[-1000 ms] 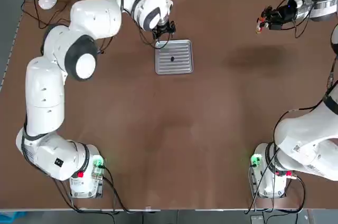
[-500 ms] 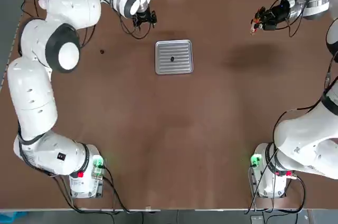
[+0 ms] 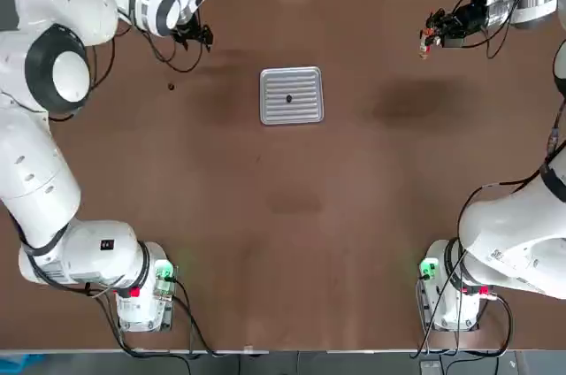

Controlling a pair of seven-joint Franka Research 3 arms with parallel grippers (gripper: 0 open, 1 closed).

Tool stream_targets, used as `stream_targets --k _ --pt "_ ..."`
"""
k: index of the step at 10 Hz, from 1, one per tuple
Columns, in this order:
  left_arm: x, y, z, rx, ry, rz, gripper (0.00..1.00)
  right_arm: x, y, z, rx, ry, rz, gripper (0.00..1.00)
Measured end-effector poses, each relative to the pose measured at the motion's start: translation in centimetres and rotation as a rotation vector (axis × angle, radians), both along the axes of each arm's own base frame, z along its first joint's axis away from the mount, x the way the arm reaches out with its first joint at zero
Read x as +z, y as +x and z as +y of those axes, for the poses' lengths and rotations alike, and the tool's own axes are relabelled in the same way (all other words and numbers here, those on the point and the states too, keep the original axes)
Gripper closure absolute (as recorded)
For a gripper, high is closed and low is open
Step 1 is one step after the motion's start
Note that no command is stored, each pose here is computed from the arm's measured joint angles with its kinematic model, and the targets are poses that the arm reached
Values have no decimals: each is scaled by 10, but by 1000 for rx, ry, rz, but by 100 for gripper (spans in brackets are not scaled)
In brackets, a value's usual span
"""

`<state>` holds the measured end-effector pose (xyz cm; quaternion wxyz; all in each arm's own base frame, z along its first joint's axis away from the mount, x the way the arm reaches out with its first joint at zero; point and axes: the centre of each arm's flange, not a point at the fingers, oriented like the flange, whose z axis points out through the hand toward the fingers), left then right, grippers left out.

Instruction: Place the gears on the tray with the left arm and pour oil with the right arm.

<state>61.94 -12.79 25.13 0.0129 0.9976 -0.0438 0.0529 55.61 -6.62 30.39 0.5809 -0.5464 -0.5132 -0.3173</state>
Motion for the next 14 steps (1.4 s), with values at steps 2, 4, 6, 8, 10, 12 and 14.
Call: stream_targets --k 2,4,6,8,10,12,14 --pt "-24 -19 44 -43 -10 -4 1 3 -1 0 -12 -20 26 69" --pt "-36 -29 84 -73 -5 6 1 14 -1 2 -18 -41 30 69" --pt "-41 -34 109 -69 -3 14 1 24 -9 8 -19 -59 49 69" --pt "-47 -41 120 -55 -8 8 2 16 -22 15 -25 -47 98 69" --pt "-60 -51 121 -50 -20 -6 4 1 -32 32 -31 -28 137 69" --pt "-71 -56 120 -50 -29 4 8 -7 -37 51 -38 2 165 69" --pt "-77 -58 119 -50 -32 14 11 -23 -48 72 -49 38 213 69"
